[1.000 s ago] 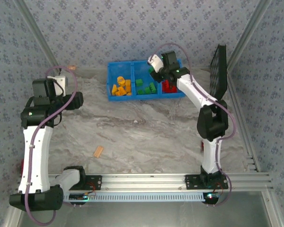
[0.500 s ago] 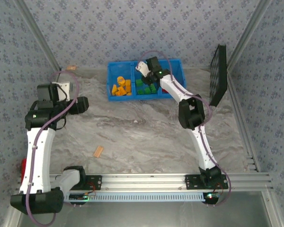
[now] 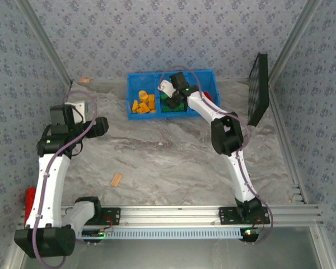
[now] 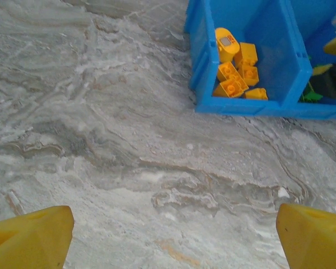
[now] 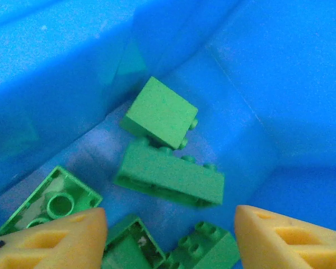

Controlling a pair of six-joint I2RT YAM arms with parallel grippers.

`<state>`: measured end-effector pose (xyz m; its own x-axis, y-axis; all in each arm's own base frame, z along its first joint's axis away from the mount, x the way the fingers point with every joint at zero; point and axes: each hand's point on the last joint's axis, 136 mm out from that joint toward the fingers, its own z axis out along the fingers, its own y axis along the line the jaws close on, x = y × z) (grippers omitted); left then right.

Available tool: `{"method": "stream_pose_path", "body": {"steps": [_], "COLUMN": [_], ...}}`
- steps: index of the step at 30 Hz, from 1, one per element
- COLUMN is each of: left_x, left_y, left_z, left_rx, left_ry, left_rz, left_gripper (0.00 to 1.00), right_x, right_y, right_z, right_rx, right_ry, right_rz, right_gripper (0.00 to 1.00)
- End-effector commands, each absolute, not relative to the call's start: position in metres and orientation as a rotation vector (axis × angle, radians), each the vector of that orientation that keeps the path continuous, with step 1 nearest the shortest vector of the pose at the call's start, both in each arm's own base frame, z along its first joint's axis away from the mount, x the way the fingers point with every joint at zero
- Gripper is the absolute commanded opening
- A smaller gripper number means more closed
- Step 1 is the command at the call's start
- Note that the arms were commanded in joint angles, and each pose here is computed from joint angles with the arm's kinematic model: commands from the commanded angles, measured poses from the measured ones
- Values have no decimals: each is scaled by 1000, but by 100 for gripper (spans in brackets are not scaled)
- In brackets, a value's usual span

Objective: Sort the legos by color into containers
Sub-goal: Place the lego in the container, then reset both arms

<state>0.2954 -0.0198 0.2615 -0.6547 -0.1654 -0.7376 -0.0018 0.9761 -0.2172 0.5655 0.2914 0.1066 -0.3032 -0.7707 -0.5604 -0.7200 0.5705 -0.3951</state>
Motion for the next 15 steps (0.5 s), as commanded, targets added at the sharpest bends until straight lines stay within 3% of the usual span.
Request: {"method": "stream_pose_path", "body": {"steps": [1, 9, 13, 15], "left_x": [317, 354, 368, 373], "left_y": [-8, 47, 59, 64], "left_z": [280, 223, 179, 152], "left_rx": [-150, -313, -301, -307], "left_ry": [2181, 2027, 1977, 1968], "left_rz": [-189, 111, 192, 218], "left_gripper": [94, 99, 100, 100], "right_x": [558, 505, 471, 455], "right_y": [291, 280, 269, 254], "right_z": [176, 244, 253, 251], "right_rx": [-1126, -1015, -967, -913], "right_ry": [1968, 1901, 1904, 1936], "right_rz": [-83, 72, 140, 154], "right_gripper": [68, 88, 100, 100]}}
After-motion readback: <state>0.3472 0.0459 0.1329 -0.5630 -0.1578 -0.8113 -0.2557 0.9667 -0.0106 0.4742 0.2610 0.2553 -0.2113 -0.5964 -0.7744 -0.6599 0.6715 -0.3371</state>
